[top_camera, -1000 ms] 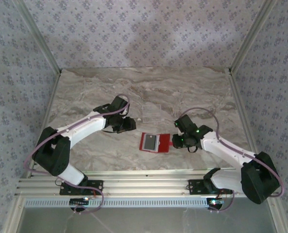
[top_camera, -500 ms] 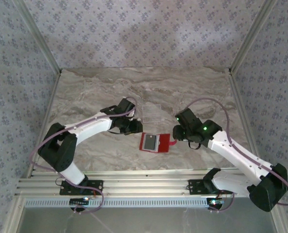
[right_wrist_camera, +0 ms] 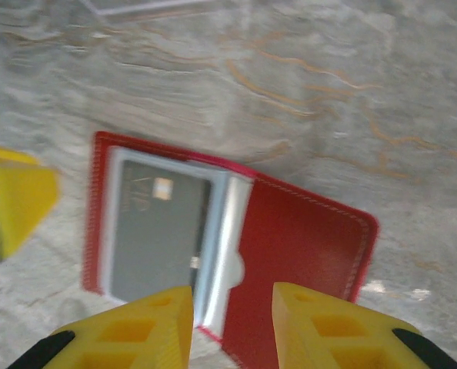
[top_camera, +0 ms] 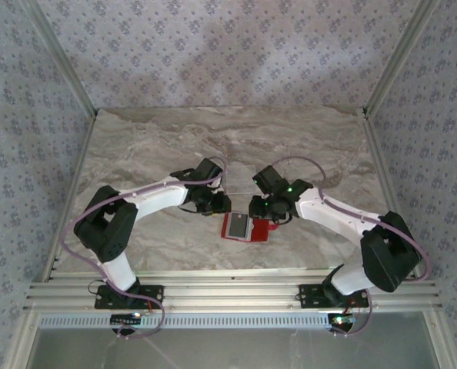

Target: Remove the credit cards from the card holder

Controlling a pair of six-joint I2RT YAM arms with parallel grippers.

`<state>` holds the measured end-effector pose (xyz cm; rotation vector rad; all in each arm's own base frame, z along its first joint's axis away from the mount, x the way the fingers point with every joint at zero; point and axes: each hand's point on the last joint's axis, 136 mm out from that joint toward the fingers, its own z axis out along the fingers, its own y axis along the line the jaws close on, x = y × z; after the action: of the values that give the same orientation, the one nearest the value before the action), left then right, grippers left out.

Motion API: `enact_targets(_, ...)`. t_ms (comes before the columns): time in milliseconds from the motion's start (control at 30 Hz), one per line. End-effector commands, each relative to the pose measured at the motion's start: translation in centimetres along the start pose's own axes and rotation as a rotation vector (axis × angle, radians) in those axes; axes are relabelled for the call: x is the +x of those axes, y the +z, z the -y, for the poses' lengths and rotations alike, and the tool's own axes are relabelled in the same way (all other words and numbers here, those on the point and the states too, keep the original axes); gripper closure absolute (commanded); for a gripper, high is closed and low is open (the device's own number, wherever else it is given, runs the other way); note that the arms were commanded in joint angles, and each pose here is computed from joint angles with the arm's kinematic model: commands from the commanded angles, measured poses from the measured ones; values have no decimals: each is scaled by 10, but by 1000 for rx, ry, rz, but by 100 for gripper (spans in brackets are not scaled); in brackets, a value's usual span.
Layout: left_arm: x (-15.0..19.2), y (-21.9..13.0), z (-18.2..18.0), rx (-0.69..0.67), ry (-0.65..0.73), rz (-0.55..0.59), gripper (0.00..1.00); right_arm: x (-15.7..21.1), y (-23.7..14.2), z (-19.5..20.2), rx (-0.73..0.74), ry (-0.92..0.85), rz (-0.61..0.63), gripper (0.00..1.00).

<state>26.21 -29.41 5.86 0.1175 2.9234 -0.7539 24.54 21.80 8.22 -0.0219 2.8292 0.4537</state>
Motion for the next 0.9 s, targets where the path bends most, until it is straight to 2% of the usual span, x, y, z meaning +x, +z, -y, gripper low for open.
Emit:
enact_targets(0, -5, 0, 5, 0, 35, -13, 65, 0, 20, 22, 58, 20, 1, 67)
enact_targets(267, -5, 9, 6, -2, 56, -46, 64, 9, 52, 35, 140, -83, -22, 67)
enact_targets(500, -3, 10, -5, -56, 56, -44, 61, 27, 70, 15, 120, -229, -67, 69)
enact_targets(633, 2, 7, -7, -58, 53, -46, 61, 37, 70, 3, 121, -279, -83, 70)
enact_targets(867, 14, -5, -14, -86, 41, -43, 61, 41, 54, 12, 185, -218, -76, 70)
